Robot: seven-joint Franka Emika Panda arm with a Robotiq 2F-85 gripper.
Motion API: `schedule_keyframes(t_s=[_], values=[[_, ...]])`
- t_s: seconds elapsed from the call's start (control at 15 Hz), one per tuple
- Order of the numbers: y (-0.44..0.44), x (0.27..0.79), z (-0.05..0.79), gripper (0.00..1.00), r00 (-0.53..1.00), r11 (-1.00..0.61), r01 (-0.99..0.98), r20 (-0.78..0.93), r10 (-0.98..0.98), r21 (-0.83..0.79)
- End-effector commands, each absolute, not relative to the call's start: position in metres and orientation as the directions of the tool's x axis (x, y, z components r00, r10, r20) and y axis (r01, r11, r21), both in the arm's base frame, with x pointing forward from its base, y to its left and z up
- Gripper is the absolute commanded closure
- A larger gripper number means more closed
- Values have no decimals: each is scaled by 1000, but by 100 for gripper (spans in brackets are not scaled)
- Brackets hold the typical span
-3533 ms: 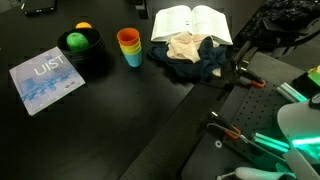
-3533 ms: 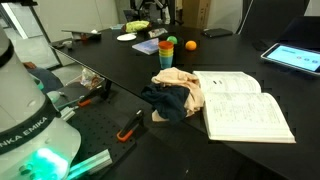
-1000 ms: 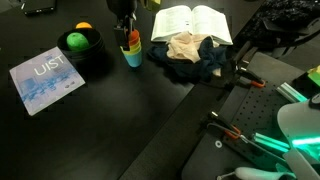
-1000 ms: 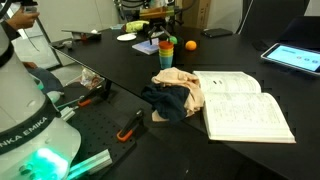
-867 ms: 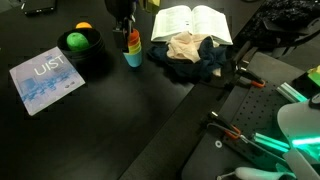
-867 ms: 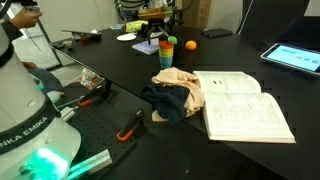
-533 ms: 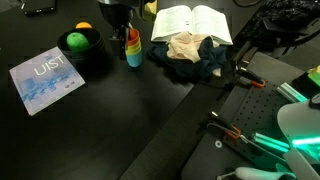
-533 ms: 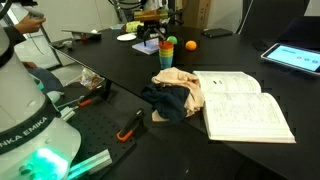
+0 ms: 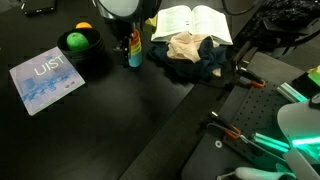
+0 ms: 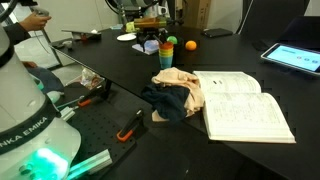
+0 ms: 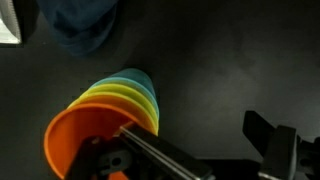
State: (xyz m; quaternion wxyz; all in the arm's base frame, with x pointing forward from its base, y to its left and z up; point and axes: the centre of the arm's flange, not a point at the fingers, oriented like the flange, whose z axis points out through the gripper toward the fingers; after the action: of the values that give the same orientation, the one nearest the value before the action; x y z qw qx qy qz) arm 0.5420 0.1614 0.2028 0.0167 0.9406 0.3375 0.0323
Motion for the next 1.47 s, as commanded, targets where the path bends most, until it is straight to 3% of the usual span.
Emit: schedule_keyframes(t_s=[0.0,1.13,1.2,1.27,1.33,1.4], values=[[161,543,203,0,770,-772,634,50,636,53],[162,543,203,0,771,-772,633,53,635,53],[162,543,203,12,770,-772,633,54,636,53],[162,542,202,1,770,-772,634,49,636,53],[162,542,202,10,771,-772,633,48,635,52],[162,542,202,12,771,-772,633,48,635,52]])
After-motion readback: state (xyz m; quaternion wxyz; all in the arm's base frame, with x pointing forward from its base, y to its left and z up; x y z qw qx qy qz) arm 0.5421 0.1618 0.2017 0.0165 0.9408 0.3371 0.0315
